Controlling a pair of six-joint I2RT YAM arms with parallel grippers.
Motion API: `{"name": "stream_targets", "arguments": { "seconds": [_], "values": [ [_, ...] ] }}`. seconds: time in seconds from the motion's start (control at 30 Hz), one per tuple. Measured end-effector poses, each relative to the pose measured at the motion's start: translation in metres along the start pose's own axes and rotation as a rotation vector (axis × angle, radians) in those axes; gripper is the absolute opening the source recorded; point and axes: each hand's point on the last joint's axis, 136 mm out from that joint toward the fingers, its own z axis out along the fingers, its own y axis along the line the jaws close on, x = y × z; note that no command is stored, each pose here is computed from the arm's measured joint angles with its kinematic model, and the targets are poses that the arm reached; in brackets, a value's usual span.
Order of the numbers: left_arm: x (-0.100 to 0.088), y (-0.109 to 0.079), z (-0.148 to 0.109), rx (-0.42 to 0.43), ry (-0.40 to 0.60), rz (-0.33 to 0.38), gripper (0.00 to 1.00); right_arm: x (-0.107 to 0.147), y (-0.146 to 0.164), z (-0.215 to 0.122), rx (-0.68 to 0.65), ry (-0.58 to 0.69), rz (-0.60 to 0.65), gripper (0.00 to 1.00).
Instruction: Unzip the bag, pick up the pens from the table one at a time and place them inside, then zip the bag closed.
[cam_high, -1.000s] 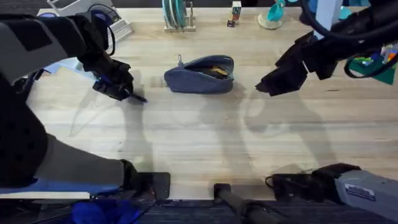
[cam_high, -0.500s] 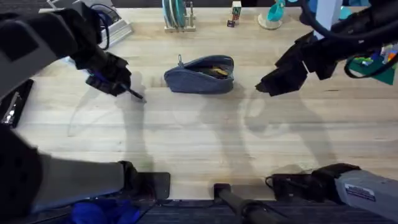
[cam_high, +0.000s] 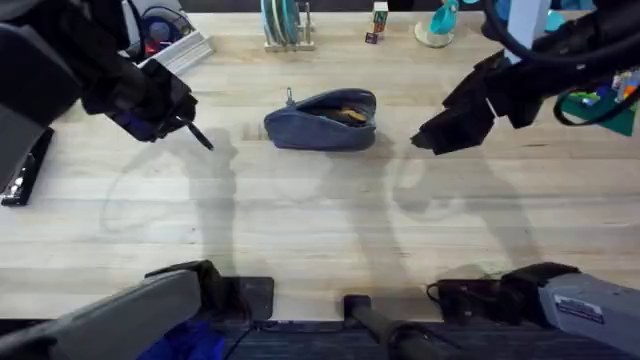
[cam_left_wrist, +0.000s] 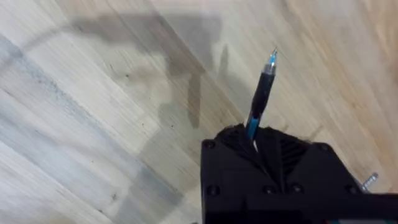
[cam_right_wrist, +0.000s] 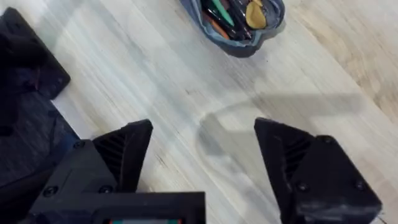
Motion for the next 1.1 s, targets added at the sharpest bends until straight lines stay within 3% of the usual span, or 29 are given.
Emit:
{"name": "stream_targets", "arguments": {
  "seconds": [0.67,0.93,1.1],
  "values": [
    [-0.007,0.003,-0.053,0.052,-0.127,0.321,0.04,0.0,0.0,0.0,0.0,0.0,0.0,0.998],
    [-0.021,-0.008,-0.091,0.067,-0.17,0.431,0.04,0.0,0.0,0.0,0.0,0.0,0.0,0.998],
    [-0.022,-0.018,-0.109,0.083,-0.19,0.558,0.04,0.0,0.0,0.0,0.0,0.0,0.001,0.998]
  ]
}}
